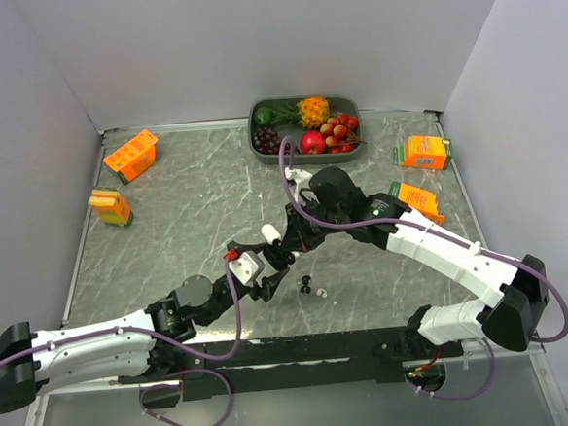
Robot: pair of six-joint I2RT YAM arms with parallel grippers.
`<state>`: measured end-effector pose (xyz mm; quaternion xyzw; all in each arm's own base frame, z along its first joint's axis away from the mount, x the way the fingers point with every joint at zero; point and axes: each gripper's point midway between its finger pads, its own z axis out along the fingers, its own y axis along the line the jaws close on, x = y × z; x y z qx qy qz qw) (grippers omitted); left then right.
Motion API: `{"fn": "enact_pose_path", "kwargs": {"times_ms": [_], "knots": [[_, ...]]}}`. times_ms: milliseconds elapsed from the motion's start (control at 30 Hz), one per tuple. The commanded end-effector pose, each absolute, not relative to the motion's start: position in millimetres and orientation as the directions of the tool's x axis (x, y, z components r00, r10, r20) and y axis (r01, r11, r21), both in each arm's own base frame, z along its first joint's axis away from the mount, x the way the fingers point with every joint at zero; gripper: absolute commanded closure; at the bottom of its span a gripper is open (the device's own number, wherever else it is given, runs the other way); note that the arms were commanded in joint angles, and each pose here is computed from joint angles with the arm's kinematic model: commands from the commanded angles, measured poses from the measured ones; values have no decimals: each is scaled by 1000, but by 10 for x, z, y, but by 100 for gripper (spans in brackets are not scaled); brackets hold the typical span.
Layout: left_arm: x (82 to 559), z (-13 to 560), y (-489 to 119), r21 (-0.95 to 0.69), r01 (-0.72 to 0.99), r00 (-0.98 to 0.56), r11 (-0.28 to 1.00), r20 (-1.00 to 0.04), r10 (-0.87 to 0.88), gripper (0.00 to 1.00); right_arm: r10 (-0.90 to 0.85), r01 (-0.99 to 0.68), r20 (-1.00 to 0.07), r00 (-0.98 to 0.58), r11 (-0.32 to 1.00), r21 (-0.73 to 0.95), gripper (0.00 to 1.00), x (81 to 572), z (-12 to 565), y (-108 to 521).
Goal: Insert the wireless bluetooth earbuds into the charging case
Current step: Open the charging case.
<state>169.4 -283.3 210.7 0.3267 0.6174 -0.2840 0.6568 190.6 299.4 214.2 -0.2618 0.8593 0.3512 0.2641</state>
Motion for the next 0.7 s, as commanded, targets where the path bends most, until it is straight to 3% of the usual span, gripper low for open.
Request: {"fn": "enact_pose_path", "kwargs": {"times_ms": [0,33,100,467,667], "knots": [[1849,2192,-2738,26,702,34,712,-999,3,30,-280,-710,-726,-628,588,388,100,1879,2515,2913],[1856,2187,-2737,27,699,32,715,-999,6,26,-285,-713,-728,-623,589,380,100,1876,2528,2907],[1861,2174,-2734,25,695,25,719,-1000,10,4,-284,-719,-737,-613,587,372,100,1869,2570,2896],[1842,2200,-2739,-30,692,-28,721,-1000,-15,4,-269,-748,-798,-539,589,307,100,1872,2797,2803],[1499,2468,-2840,-51,832,-12,553,-997,-74,4,-263,-721,-879,-398,682,122,100,2135,2830,2599]]}}
